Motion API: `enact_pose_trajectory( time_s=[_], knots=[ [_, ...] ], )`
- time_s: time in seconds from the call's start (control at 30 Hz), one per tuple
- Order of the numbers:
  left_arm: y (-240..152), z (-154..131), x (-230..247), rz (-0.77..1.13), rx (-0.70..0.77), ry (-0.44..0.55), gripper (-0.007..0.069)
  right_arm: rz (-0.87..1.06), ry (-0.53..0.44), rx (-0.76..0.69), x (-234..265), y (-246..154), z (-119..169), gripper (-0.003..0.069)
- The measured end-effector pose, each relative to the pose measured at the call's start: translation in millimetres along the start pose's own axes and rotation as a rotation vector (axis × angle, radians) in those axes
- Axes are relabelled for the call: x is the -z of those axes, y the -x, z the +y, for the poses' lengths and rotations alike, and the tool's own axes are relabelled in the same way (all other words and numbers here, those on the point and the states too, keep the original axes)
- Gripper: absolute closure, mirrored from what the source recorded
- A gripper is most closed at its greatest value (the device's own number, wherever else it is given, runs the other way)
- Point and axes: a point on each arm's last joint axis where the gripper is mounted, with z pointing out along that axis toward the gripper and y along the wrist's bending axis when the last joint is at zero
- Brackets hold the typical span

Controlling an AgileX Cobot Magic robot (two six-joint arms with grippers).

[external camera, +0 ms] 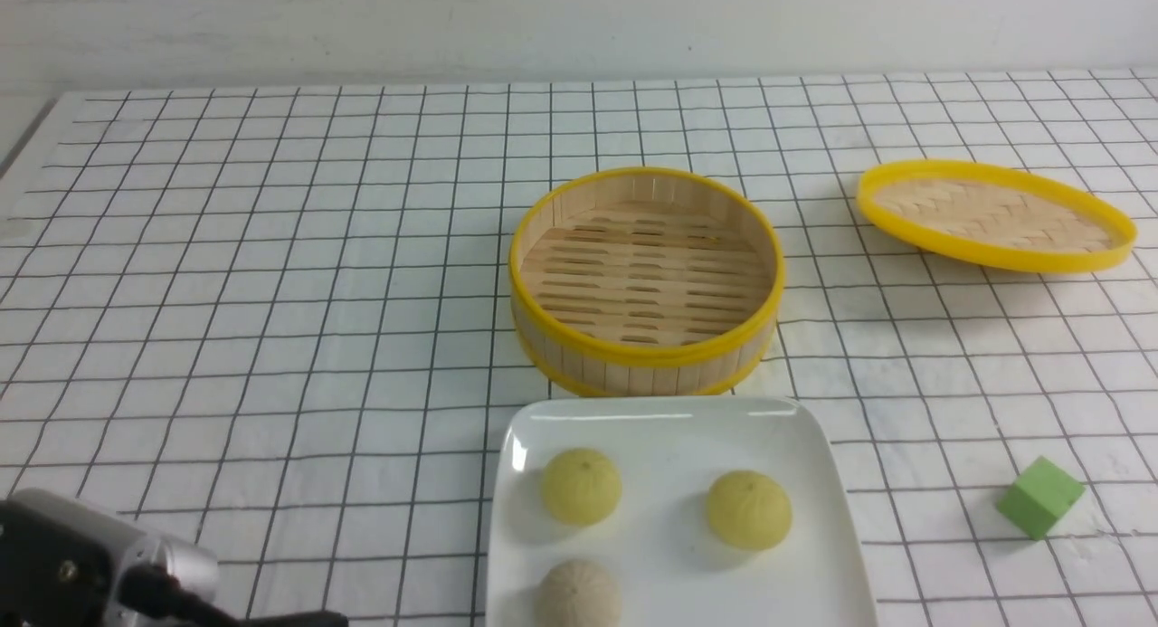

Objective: Put the steamed buns into the plate on the white-black tablecloth.

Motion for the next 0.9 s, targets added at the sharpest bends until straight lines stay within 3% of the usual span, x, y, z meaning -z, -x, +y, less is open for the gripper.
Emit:
enact_pose_trajectory(
  time_s=[0.33, 0.5, 0.73, 0.9],
  knots=[
    [0, 3, 0, -0.051, -0.069, 0.005, 0.0586, 0.000, 0.000, 0.000, 0, 0, 0, 0.0619],
    [-9, 22, 7, -0.248, -0.156, 0.084, 0.0578, 0.000, 0.000, 0.000, 0, 0, 0, 0.0618],
    [-54, 64, 8, -0.349, -0.170, 0.455, 0.0573, 0.000, 0.000, 0.000, 0, 0, 0, 0.0612],
    [-70, 73, 14, -0.401, -0.121, 0.598, 0.0571, 0.000, 0.000, 0.000, 0, 0, 0, 0.0603]
  ],
)
